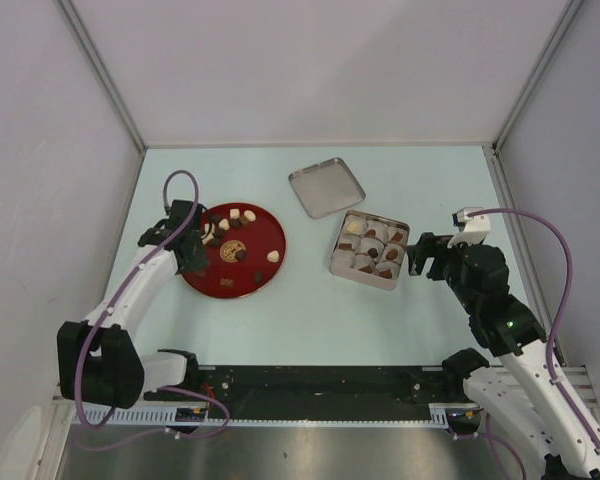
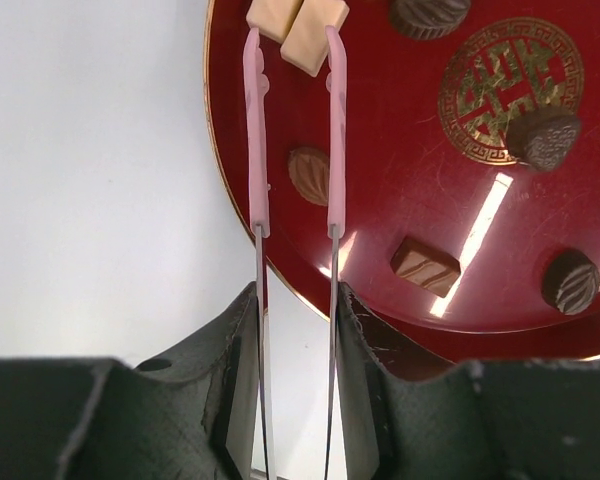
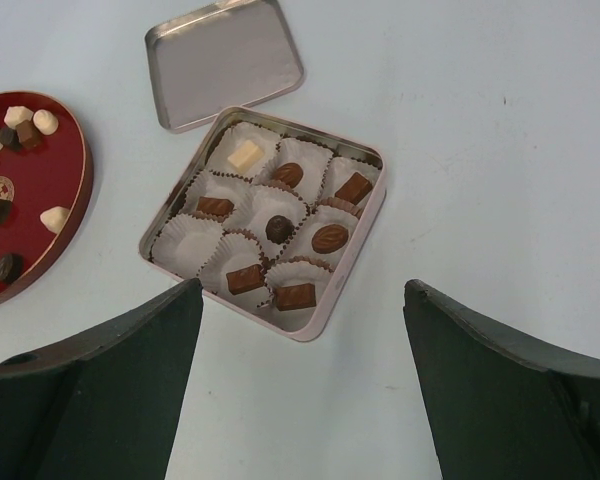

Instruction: Pack the chocolate

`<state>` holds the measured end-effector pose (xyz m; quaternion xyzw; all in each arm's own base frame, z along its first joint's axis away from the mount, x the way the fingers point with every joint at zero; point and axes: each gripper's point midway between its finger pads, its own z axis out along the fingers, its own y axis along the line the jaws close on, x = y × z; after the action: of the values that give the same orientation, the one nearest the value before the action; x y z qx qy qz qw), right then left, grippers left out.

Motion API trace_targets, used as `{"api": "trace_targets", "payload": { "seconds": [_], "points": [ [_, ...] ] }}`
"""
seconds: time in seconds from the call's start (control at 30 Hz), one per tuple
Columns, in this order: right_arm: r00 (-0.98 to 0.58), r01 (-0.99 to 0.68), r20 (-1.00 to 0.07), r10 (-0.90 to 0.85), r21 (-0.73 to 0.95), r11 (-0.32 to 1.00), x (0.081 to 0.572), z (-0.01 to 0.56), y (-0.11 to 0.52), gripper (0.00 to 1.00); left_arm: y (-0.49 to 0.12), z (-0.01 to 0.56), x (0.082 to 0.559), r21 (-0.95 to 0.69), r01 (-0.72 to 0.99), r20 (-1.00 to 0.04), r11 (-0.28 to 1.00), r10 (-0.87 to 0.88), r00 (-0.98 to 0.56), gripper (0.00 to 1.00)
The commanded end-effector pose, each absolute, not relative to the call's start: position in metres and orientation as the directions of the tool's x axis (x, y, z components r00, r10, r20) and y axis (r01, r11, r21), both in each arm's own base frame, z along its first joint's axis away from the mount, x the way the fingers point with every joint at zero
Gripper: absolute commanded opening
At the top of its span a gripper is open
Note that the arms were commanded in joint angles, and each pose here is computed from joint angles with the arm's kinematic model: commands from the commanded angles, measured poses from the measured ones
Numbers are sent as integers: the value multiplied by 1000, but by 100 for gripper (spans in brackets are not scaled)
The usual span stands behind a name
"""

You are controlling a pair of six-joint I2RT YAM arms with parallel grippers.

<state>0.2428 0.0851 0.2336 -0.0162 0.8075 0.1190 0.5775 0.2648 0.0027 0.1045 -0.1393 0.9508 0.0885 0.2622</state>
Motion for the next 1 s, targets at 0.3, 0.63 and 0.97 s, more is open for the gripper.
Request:
{"api": "trace_targets", "payload": {
  "seconds": [0.3, 0.63, 0.97],
  "points": [
    [-304, -156, -946, 111, 164, 974, 246, 240, 83, 86, -12, 100, 280, 15, -257, -532, 966, -210, -820, 37],
    [-308, -165, -945, 111, 168, 972, 246, 240, 85, 86, -22, 114, 289, -38, -218, -560, 975, -201, -804, 37],
    [-310, -163, -944, 111, 168, 972, 247, 239, 84, 86, -5, 95, 286, 47, -325, -525, 944, -254, -812, 37]
  ]
}}
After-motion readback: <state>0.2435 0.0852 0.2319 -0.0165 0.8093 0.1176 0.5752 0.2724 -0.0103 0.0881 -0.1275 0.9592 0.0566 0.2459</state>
